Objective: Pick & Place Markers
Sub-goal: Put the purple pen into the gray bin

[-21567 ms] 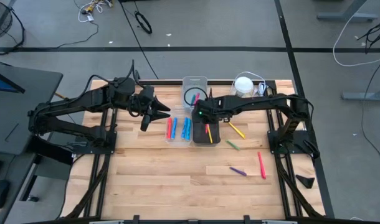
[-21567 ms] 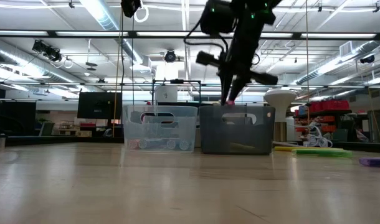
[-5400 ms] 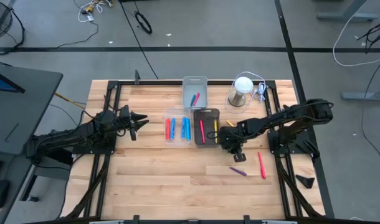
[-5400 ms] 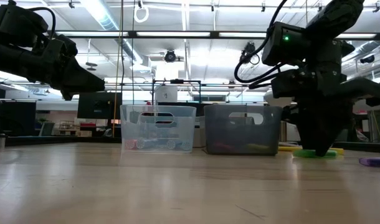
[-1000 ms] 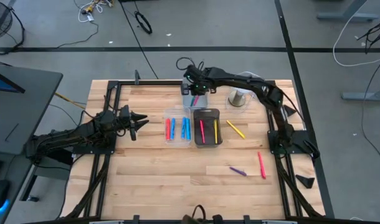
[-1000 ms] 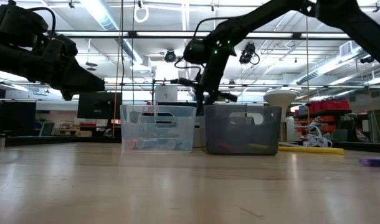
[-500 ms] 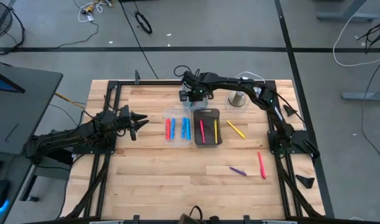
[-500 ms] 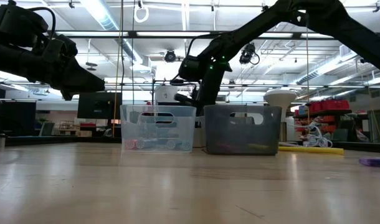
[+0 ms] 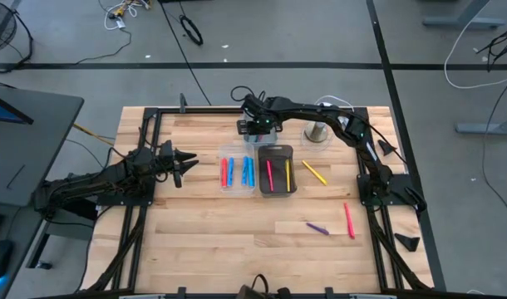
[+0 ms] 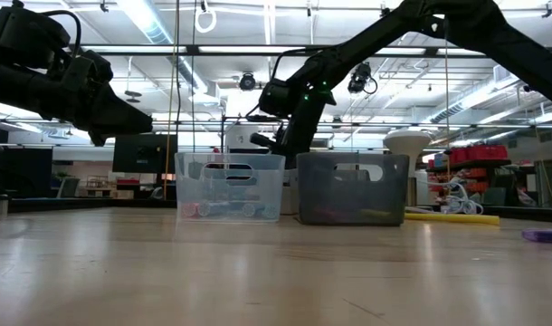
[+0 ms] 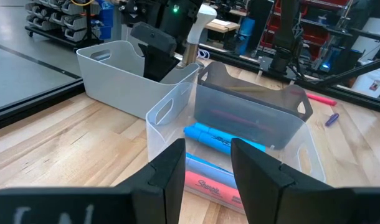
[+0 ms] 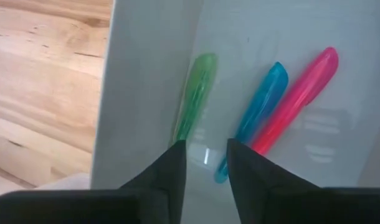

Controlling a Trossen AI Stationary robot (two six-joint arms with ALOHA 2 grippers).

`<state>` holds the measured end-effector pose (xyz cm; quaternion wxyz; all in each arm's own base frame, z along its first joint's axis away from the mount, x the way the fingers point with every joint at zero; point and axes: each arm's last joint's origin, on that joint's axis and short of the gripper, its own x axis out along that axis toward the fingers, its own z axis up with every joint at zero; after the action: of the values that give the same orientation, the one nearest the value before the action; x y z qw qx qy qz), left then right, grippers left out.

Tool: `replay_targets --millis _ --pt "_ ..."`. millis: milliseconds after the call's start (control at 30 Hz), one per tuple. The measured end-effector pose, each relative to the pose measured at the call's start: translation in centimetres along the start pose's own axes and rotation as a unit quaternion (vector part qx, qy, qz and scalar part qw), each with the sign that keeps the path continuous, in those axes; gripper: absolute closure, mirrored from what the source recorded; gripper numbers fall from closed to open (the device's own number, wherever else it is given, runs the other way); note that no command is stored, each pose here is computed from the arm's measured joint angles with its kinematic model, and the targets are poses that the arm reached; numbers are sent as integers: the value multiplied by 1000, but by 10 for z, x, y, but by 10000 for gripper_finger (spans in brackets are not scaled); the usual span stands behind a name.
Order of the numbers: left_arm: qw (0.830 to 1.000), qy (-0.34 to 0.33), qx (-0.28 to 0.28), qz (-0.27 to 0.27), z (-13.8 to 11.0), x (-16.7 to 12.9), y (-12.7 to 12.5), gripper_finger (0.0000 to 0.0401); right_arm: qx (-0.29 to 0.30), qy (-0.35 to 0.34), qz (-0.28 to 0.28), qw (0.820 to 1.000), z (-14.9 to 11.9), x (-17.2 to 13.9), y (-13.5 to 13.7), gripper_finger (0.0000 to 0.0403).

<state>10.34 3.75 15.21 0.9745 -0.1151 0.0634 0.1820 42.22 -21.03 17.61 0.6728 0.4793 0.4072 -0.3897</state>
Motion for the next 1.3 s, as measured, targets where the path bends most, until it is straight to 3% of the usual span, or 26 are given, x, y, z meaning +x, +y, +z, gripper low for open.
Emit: replay_targets --millis 233,633,933,1067,1300 --pt "1000 0 0 0 0 0 0 266 -1 3 7 1000 1 -5 0 282" --pt "1000 0 0 0 0 0 0 266 -136 -29 36 990 -9 -75 13 282" --pt "1000 0 0 0 0 0 0 266 -246 11 61 967 -46 -140 18 282" --pt "1000 0 0 0 0 0 0 266 -284 50 45 956 -70 -162 15 282" --pt "1000 0 0 0 0 0 0 266 -372 129 1 919 -115 -188 9 282"
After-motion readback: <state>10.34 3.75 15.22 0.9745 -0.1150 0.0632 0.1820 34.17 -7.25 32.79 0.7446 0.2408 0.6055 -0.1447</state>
